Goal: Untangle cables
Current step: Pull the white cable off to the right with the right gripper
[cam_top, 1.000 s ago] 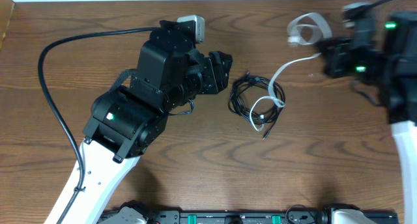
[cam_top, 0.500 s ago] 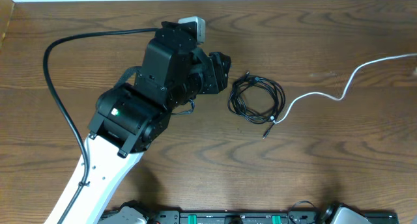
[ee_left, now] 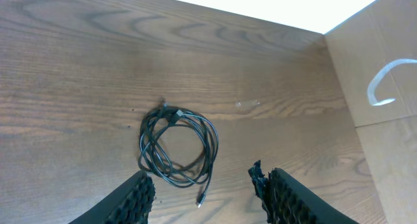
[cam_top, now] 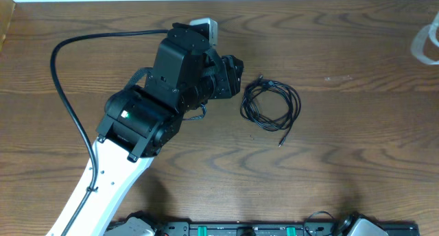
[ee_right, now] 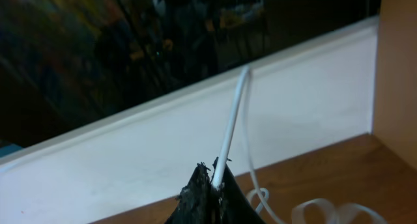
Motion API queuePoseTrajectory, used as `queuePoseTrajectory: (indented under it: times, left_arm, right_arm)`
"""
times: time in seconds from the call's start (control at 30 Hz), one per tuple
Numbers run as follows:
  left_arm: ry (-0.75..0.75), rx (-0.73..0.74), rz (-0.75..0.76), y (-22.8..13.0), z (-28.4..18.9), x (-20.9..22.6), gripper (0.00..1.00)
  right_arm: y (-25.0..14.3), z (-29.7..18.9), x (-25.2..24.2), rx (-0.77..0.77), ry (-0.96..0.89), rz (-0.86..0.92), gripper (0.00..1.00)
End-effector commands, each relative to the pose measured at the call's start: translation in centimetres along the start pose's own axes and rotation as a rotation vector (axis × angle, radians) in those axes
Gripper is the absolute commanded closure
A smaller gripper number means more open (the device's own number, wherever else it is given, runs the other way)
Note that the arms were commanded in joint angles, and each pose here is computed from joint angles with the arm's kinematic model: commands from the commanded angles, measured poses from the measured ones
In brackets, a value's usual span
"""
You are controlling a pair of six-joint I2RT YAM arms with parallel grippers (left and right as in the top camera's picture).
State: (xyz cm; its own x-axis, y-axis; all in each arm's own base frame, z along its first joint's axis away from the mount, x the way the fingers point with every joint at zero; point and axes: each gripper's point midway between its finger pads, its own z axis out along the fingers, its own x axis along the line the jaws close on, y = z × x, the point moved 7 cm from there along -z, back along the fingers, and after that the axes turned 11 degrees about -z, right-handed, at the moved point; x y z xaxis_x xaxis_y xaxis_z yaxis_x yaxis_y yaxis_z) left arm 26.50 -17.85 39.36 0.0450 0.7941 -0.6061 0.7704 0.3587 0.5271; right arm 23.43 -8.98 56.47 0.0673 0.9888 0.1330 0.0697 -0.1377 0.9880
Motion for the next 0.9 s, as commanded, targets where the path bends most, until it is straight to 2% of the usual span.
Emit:
queuePoseTrajectory:
  times: [0.0,0.23,0.37,0.53,0.73,0.87]
  left_arm:
    - [0.014,-0.011,0.014,0.3,0.1,0.1,0.43]
    - [0.014,-0.011,0.013,0.3,0.1,0.1,0.43]
    - [0.015,-0.014,0.013,0.3,0.1,0.1,0.43]
    - [0.045,-0.044,0.013,0.6,0.1,0.4,0.43]
    - [0.06,-0.038,0.012,0.6,0.7,0.6,0.43]
    - [0.081,-0.016,0.01,0.5,1.8,0.8,0.43]
  right_arm:
    - [-0.9,1.2,-1.4,0.05,-0.058,0.035,0.99]
    - [-5.4,7.4,-5.3,0.247,-0.072,0.096,0.99]
    - [-7.5,12.0,-7.8,0.286,-0.075,0.113,0.99]
    - [-8.9,17.2,-10.7,0.239,-0.185,0.065,0.99]
    - [-9.5,22.3,-13.5,0.109,-0.388,-0.008,0.99]
    - [-12.4,26.1,-14.6,0.109,-0.421,-0.016,0.99]
